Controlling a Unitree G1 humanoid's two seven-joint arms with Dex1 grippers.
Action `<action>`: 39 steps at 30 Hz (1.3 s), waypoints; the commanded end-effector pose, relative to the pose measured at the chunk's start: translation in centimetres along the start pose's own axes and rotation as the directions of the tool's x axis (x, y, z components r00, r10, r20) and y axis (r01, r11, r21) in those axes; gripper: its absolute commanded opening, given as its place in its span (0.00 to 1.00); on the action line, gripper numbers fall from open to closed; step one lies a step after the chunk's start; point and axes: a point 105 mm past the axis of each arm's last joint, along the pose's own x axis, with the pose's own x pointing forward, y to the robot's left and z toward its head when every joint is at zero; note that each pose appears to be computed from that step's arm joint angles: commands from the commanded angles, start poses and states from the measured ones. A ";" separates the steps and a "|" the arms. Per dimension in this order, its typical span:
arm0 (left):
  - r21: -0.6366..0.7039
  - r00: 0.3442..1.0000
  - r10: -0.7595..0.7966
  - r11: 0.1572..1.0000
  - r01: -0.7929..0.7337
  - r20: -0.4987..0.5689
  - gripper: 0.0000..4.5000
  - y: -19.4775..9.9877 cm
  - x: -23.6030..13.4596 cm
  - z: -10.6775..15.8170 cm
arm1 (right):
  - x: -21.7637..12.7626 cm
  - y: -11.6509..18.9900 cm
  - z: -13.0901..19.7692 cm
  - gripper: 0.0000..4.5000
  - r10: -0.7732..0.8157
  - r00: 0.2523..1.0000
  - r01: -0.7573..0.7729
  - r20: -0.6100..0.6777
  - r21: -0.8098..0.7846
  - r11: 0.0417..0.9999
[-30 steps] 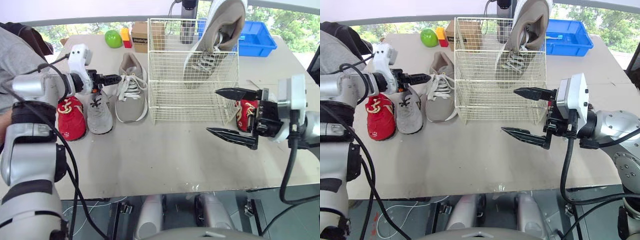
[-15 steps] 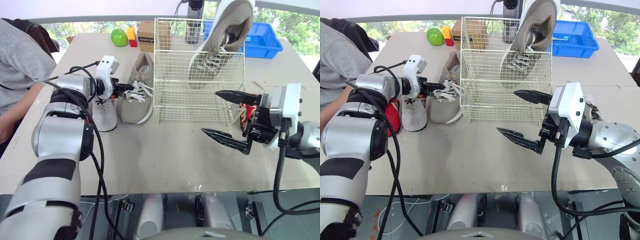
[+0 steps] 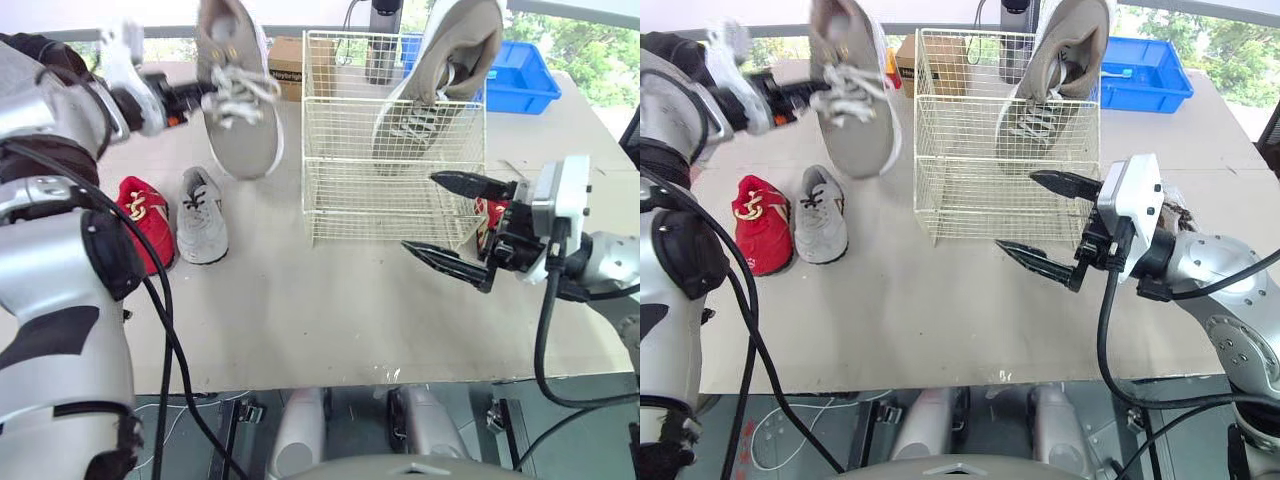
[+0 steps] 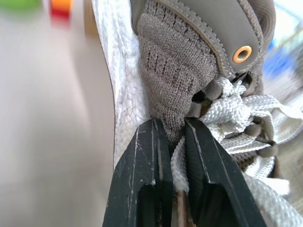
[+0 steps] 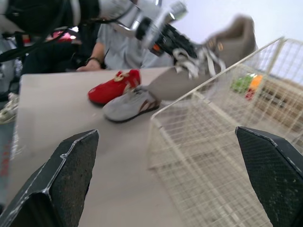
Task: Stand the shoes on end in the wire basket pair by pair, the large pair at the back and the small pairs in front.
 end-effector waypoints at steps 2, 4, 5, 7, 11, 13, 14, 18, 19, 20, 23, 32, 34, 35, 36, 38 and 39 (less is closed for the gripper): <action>0.178 0.891 -0.179 0.977 0.113 0.417 0.04 -7.2 -0.7 9.9 | -0.1 -1.7 1.7 1.00 -0.117 0.989 0.123 0.088 -0.073 0.990; 0.232 0.842 -0.208 0.967 0.102 0.498 0.04 -9.3 -0.1 11.0 | -0.3 -2.4 2.0 1.00 -0.181 0.977 0.190 0.116 -0.073 0.979; 0.274 0.817 -0.230 0.957 0.092 0.529 0.04 -10.4 0.1 11.4 | -0.4 -2.6 2.2 1.00 -0.196 0.973 0.206 0.124 -0.070 0.976; 0.299 0.762 -0.264 0.949 0.097 0.591 0.04 -12.2 0.6 12.0 | -0.5 -2.6 2.3 1.00 -0.214 0.968 0.224 0.129 -0.069 0.972; 0.390 0.634 -0.326 0.920 0.041 0.702 0.04 -16.3 2.1 11.8 | -1.5 -3.3 2.2 1.00 -0.314 0.942 0.321 0.117 -0.052 0.945; 0.470 0.595 -0.367 0.882 -0.021 0.715 0.04 -17.9 2.7 10.6 | -2.9 -4.4 2.5 1.00 -0.406 0.907 0.410 0.116 -0.017 0.912; 0.500 0.587 -0.384 0.865 -0.041 0.713 0.04 -18.3 3.0 9.9 | -3.6 -5.0 2.5 1.00 -0.459 0.882 0.464 0.107 -0.025 0.886; 0.529 0.582 -0.406 0.847 -0.051 0.705 0.04 -18.8 4.5 6.1 | -5.4 -4.3 2.5 1.00 -0.489 0.871 0.492 0.057 -0.084 0.867; 0.553 0.598 -0.410 0.831 -0.068 0.689 0.04 -18.8 4.9 5.0 | -5.7 -4.4 2.6 1.00 -0.502 0.863 0.505 0.052 -0.093 0.858; 0.566 0.608 -0.411 0.820 -0.079 0.680 0.04 -18.7 5.2 4.3 | -5.8 -4.3 2.6 1.00 -0.509 0.859 0.512 0.050 -0.097 0.854; 0.612 0.663 -0.390 0.780 -0.131 0.639 0.04 -17.5 5.9 1.1 | -6.0 -3.9 2.7 1.00 -0.507 0.861 0.508 0.047 -0.114 0.853; 0.634 0.832 -0.303 0.770 -0.073 0.464 0.03 -13.7 6.2 -7.8 | -5.9 -3.7 2.1 1.00 -0.509 0.861 0.508 0.029 -0.112 0.854; 0.622 0.858 -0.268 0.779 -0.073 0.437 0.03 -12.6 5.8 -8.5 | -5.9 -3.7 2.0 1.00 -0.506 0.862 0.505 0.027 -0.107 0.856; 0.627 0.870 -0.257 0.775 -0.075 0.422 0.03 -12.2 5.7 -8.8 | -5.9 -3.7 1.9 1.00 -0.504 0.863 0.503 0.025 -0.106 0.858; 0.621 0.875 -0.245 0.780 -0.078 0.417 0.03 -11.9 5.5 -8.8 | -5.9 -3.7 1.8 1.00 -0.500 0.866 0.500 0.023 -0.102 0.860; 0.592 0.887 -0.207 0.801 -0.087 0.412 0.03 -11.1 5.3 -8.8 | -5.9 -3.7 1.7 1.00 -0.494 0.869 0.493 0.017 -0.101 0.864; 0.588 0.894 -0.197 0.804 -0.087 0.402 0.03 -10.8 5.3 -8.9 | -5.9 -3.7 1.6 1.00 -0.490 0.871 0.489 0.015 -0.101 0.866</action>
